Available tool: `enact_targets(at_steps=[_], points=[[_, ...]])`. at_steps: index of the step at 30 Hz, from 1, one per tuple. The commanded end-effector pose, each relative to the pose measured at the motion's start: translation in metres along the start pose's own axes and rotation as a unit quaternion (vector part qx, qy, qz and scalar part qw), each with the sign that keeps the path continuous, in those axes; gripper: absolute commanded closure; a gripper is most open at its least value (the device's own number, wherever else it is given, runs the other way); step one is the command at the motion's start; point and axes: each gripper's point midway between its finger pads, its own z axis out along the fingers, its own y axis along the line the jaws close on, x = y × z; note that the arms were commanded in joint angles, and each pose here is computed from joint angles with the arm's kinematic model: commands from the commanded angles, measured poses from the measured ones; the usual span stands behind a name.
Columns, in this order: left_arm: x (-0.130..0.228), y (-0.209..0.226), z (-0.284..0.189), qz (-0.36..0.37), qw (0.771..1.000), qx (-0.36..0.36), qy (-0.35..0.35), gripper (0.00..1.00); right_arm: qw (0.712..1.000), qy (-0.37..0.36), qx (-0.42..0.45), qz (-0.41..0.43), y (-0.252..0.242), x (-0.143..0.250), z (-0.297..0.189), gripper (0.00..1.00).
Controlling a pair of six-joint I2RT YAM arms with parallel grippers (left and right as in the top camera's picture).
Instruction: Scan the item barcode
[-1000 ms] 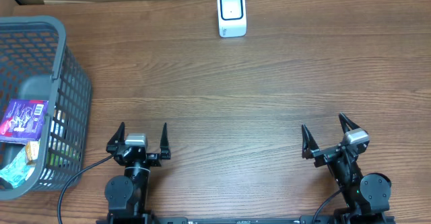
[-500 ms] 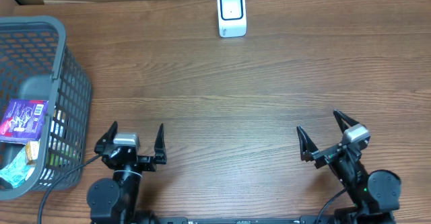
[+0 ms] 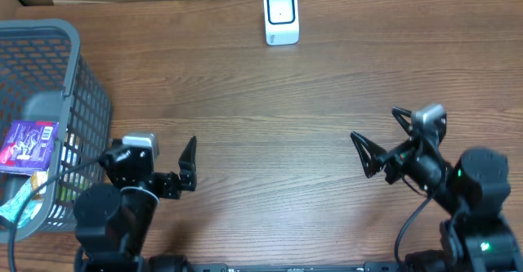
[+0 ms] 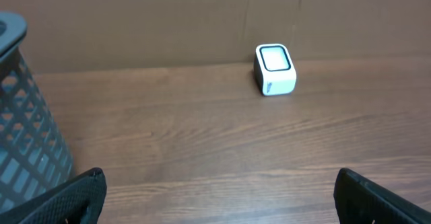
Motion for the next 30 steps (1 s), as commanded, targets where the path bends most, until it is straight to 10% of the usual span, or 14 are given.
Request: enact_targets(at_steps=[1, 27, 30], points=[[-0.023, -0.002, -0.005, -0.008, 1.000, 0.005, 0.013, 0.00, 1.000, 0.015, -0.015, 0.006, 0.006, -0.026, 0.001, 0.00], [-0.083, -0.022, 0.023, -0.061, 0.975, 0.072, 0.201, 0.00, 0.984, 0.149, -0.043, 0.088, 0.016, -0.049, 0.008, 0.00], [-0.082, 0.005, 0.025, -0.123, 0.971, -0.013, 0.206, 0.03, 0.984, 0.151, -0.043, 0.089, 0.016, -0.048, 0.008, 0.00]])
